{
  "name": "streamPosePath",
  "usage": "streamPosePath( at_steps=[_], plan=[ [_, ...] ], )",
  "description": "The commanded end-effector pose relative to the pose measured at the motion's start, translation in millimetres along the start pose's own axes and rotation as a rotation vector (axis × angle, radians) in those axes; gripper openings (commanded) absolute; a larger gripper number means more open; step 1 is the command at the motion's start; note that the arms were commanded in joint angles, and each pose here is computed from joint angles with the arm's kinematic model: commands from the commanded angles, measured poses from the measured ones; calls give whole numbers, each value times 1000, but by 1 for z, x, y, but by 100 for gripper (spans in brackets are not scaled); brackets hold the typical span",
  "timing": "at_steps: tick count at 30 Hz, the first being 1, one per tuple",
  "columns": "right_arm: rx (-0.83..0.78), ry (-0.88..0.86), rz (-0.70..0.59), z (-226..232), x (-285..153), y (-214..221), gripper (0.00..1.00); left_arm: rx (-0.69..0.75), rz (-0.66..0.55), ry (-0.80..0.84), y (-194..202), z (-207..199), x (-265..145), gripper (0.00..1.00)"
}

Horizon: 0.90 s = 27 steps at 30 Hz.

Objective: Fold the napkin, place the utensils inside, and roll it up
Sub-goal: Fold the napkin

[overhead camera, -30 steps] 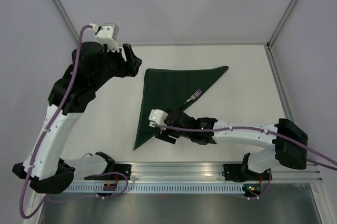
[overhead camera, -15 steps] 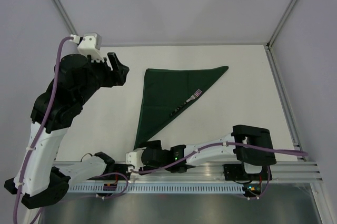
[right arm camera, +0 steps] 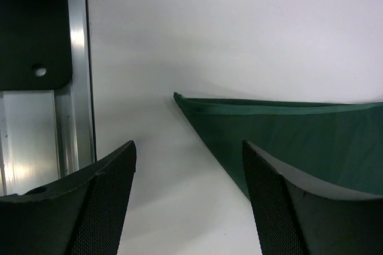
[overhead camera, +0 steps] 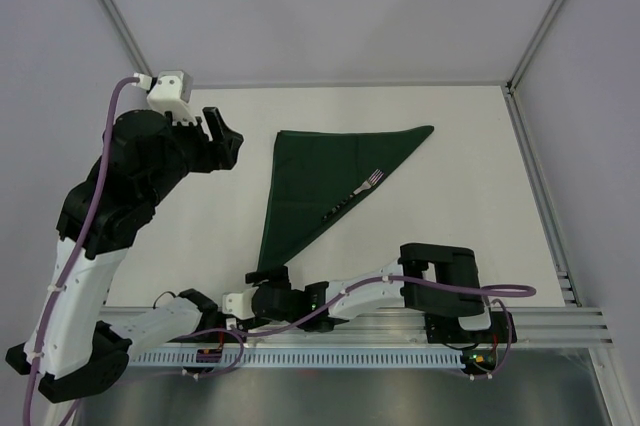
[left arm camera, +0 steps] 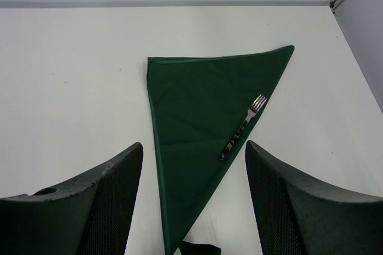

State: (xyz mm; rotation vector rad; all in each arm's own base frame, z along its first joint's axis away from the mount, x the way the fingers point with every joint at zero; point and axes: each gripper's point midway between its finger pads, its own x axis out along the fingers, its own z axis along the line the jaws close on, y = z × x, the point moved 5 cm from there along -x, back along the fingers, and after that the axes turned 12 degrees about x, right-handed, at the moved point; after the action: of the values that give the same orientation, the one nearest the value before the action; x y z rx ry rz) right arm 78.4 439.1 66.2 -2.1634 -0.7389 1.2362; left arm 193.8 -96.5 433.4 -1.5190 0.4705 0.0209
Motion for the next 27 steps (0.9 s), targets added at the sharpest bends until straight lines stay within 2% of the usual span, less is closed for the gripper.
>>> streamPosePath(
  at_steps=[1, 11, 17, 19, 21, 27],
  plan=[
    [-7, 63, -64, -5, 10, -19, 76, -10, 3, -25, 4, 5, -6, 74],
    [-28, 76, -45, -1, 26, -7, 65, 8, 28, -15, 12, 3, -2, 74],
    [-11, 75, -31, -9, 32, -3, 51, 17, 42, -7, 16, 2, 3, 74],
    [-5, 77, -27, -12, 32, -3, 40, 21, 46, -8, 18, 1, 5, 74],
    [1, 82, -26, -15, 32, -4, 33, 24, 51, -5, 19, 1, 7, 74],
    [54, 83, -40, -30, 28, -16, 26, 28, 58, 2, 20, -1, 10, 74]
  ],
)
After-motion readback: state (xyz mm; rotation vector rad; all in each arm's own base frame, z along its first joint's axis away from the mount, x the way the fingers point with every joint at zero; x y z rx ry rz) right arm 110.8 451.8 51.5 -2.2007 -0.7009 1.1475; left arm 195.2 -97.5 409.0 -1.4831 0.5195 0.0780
